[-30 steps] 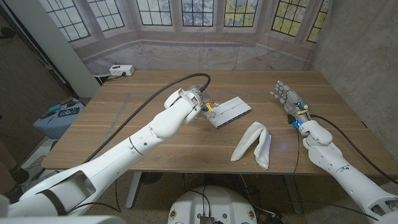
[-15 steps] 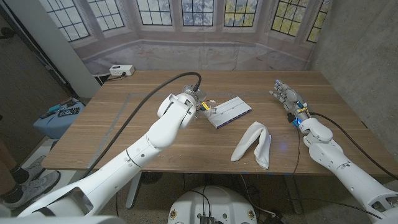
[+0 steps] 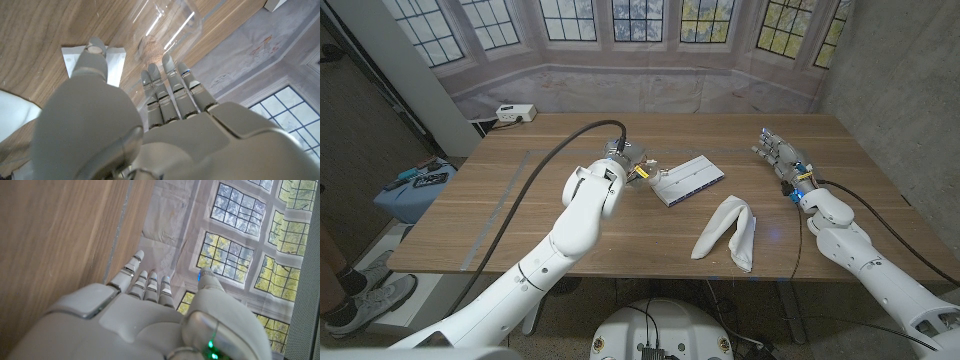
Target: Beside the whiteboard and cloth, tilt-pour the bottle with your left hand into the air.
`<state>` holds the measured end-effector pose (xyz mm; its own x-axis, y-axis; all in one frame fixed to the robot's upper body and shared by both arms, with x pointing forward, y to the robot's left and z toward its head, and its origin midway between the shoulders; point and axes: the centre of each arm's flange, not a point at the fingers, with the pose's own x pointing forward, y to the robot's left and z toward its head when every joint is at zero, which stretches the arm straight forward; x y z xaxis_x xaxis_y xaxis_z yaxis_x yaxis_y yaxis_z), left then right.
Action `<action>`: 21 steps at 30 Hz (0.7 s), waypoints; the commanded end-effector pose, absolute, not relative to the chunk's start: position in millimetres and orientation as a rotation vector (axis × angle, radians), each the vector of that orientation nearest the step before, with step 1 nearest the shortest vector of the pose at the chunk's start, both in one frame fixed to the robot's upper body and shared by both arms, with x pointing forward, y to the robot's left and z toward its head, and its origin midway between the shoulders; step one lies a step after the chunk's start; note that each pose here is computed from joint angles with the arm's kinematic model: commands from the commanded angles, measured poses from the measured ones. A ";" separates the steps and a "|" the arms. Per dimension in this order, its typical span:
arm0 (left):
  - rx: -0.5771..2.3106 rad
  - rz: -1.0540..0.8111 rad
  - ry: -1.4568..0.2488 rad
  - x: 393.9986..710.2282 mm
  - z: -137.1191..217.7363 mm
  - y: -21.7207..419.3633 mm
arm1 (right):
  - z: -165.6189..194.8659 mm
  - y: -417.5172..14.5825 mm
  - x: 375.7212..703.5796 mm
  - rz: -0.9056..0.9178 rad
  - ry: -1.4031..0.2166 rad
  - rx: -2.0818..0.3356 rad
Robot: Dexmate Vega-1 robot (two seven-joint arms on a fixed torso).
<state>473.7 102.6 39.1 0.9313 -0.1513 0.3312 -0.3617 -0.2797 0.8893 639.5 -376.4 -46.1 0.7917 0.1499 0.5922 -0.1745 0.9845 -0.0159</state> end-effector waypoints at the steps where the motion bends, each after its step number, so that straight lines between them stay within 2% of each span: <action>1: 1.675 0.252 -0.407 470.3 19.6 122.4 | -49.1 -371.9 640.9 0.179 -0.623 0.038; 21: 1.373 0.279 -0.456 478.9 3.5 143.5 | -47.7 -366.0 642.4 0.186 -0.615 0.034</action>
